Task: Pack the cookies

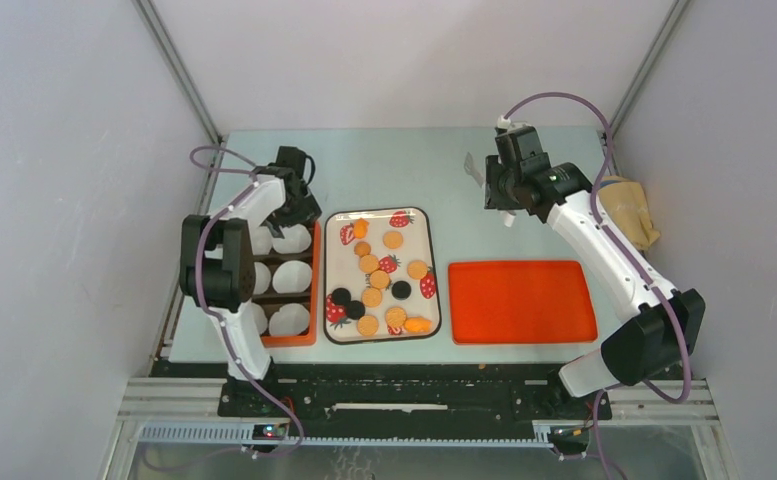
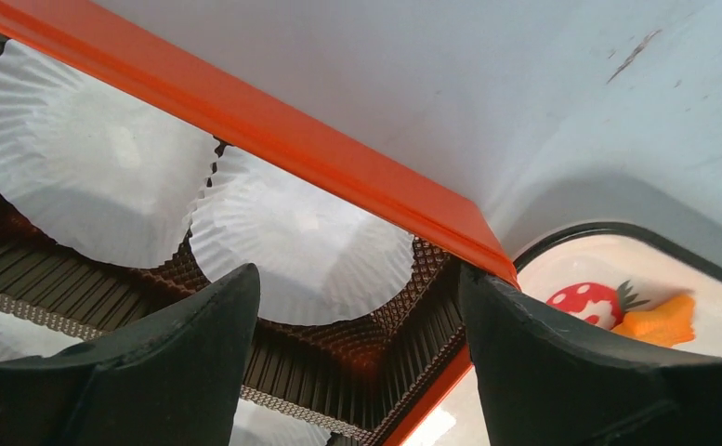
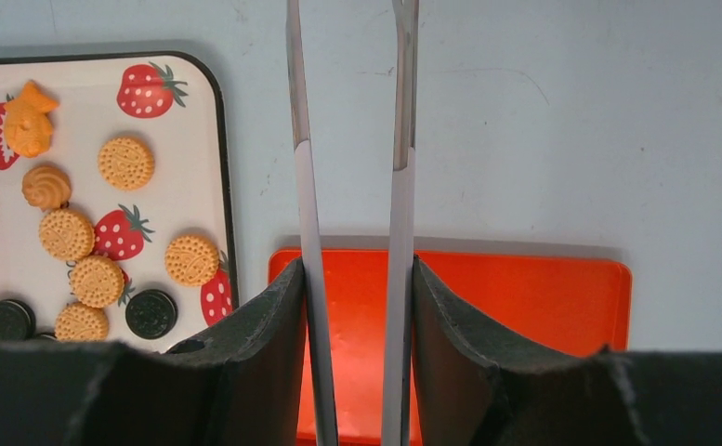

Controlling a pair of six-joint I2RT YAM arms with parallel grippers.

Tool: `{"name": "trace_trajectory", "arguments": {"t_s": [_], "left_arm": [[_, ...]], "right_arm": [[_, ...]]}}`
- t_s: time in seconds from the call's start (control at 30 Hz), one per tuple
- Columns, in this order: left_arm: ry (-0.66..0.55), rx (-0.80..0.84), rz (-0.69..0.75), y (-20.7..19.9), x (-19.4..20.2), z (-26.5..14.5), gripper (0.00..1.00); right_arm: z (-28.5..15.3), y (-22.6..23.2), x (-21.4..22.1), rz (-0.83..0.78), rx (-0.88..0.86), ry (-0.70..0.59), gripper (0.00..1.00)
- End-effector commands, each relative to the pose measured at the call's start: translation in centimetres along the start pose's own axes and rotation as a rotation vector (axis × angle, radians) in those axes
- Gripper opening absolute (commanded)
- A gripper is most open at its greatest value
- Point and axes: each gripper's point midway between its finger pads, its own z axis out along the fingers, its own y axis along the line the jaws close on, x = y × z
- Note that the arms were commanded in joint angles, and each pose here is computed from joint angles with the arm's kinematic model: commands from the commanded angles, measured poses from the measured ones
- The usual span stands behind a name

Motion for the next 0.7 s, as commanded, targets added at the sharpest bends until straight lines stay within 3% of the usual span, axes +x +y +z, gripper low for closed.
{"name": "trace_trajectory", "arguments": {"t_s": [0.0, 0.43, 0.67], "left_arm": [[-0.054, 0.091, -0.033, -3.1, -3.4, -0.5, 0.84], [-0.068, 0.289, -0.007, -11.9, -10.2, 0.9, 0.84], [-0.048, 0.515, 0.019, -18.0, -11.7, 1.8, 0.84]], "right_arm": [[-1.7, 0.2, -1.9, 0.045, -0.022, -0.091, 0.36], [-0.9, -0.1, -1.9, 0.031, 0.005, -0.091, 0.36], [-1.2, 0.0, -2.4, 0.013, 0.002, -0.107, 0.36]]}}
